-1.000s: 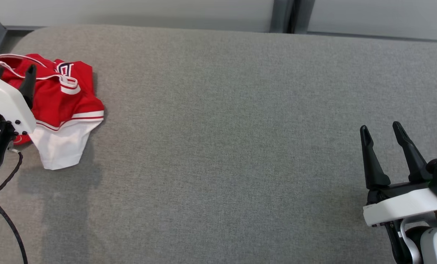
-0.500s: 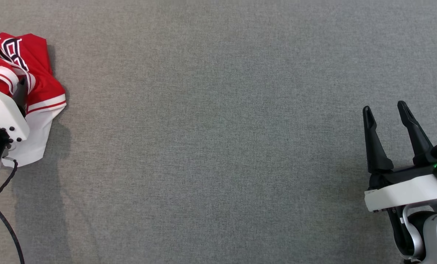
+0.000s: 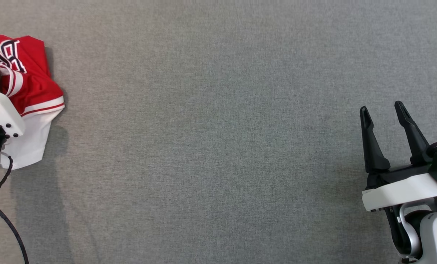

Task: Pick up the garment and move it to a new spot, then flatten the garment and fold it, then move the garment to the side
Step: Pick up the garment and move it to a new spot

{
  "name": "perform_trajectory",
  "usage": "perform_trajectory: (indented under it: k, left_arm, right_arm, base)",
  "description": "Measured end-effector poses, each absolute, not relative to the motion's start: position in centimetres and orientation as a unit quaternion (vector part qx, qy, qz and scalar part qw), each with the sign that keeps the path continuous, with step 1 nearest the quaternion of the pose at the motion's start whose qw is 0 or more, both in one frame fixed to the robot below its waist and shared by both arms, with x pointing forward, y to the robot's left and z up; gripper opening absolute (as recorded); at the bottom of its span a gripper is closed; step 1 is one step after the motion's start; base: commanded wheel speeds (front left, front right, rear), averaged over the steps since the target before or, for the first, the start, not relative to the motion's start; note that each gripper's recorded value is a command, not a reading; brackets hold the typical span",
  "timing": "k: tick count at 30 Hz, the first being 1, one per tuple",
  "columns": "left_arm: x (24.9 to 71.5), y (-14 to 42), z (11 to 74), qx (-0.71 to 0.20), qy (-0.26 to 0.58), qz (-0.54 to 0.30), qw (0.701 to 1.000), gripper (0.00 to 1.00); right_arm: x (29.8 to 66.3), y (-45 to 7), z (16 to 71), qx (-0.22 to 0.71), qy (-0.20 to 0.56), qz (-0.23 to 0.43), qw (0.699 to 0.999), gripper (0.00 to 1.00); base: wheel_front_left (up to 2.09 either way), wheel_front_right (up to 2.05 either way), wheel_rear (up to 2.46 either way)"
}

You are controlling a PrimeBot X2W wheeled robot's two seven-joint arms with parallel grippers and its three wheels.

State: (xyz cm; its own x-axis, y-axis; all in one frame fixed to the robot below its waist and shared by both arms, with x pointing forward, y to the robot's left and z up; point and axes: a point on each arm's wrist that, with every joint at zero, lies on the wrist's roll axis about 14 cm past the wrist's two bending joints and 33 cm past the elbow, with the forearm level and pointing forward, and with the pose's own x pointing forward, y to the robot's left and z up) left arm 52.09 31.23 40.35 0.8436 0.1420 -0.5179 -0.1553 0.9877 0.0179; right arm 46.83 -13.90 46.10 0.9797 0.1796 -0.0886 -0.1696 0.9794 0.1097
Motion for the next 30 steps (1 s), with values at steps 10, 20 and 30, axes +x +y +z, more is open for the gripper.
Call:
perform_trajectory:
  k: [10, 20, 30]
  left_arm:
    - [53.5, 28.8, 48.5, -0.008, 0.169, 0.027, 0.985, 0.0]
    - [53.1, 24.9, 57.0, 0.017, 0.083, -0.034, 0.996, 0.0]
    - [52.5, 15.1, 61.1, 0.03, 0.044, -0.155, 0.986, 0.0]
  right_arm:
    - [45.4, -13.1, 48.7, 0.064, 0.02, 0.099, 0.993, 1.0]
    - [42.8, -13.9, 51.6, 0.075, -0.013, 0.089, 0.993, 1.0]
    - [40.9, -15.8, 53.0, 0.081, -0.034, 0.065, 0.994, 1.0]
  base:
    - [0.0, 0.0, 0.0]
    - [0.0, 0.0, 0.0]
    - [0.0, 0.0, 0.0]
